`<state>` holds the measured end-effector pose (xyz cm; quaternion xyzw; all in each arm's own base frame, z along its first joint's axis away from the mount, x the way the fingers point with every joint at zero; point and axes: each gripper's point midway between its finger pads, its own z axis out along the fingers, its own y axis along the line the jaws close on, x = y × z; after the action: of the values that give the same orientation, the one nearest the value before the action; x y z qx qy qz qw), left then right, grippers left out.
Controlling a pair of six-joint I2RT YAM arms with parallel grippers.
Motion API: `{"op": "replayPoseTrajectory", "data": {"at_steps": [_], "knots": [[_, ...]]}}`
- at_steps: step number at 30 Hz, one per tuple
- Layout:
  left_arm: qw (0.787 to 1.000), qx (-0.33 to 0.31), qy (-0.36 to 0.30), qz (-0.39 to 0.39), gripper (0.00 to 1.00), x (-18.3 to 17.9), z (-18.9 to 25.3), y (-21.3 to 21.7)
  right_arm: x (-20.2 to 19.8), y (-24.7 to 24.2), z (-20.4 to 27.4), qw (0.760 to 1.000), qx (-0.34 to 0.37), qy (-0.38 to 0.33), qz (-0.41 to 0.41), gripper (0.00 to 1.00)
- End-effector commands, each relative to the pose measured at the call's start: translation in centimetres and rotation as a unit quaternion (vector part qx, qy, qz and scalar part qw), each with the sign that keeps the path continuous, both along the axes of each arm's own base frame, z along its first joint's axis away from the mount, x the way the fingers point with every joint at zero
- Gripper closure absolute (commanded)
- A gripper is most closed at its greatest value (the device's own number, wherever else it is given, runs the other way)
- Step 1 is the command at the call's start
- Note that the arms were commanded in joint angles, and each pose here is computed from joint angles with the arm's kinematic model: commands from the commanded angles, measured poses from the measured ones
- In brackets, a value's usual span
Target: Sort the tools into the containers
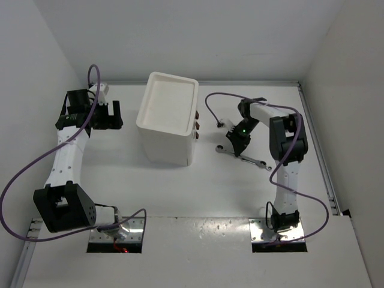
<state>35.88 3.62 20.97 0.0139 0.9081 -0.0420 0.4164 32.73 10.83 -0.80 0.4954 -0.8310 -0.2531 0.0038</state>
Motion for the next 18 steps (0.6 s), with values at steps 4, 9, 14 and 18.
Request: {"op": "replayPoseTrajectory", "data": {"at_steps": [4, 9, 14, 18], "knots": [[0.999, -0.001, -0.035, 0.001, 0.0, 0.1, 1.9, 0.1, 3.1, -0.7, 1.0, 0.992, -0.037, -0.109, -0.049, 1.0], [0.999, -0.004, -0.036, -0.003, 0.0, 0.1, 1.9, -0.1, 3.6, 0.1, 3.3, 0.991, 0.001, -0.113, -0.076, 1.0], [0.999, -0.004, -0.036, -0.003, 0.0, 0.1, 1.9, -0.1, 3.7, 1.4, 7.2, 0.985, 0.039, -0.127, -0.105, 1.0], [0.999, -0.011, -0.036, -0.004, 0.0, 0.1, 2.0, -0.3, 3.8, 2.5, 12.3, 0.978, 0.087, -0.148, -0.12, 1.0]]}}
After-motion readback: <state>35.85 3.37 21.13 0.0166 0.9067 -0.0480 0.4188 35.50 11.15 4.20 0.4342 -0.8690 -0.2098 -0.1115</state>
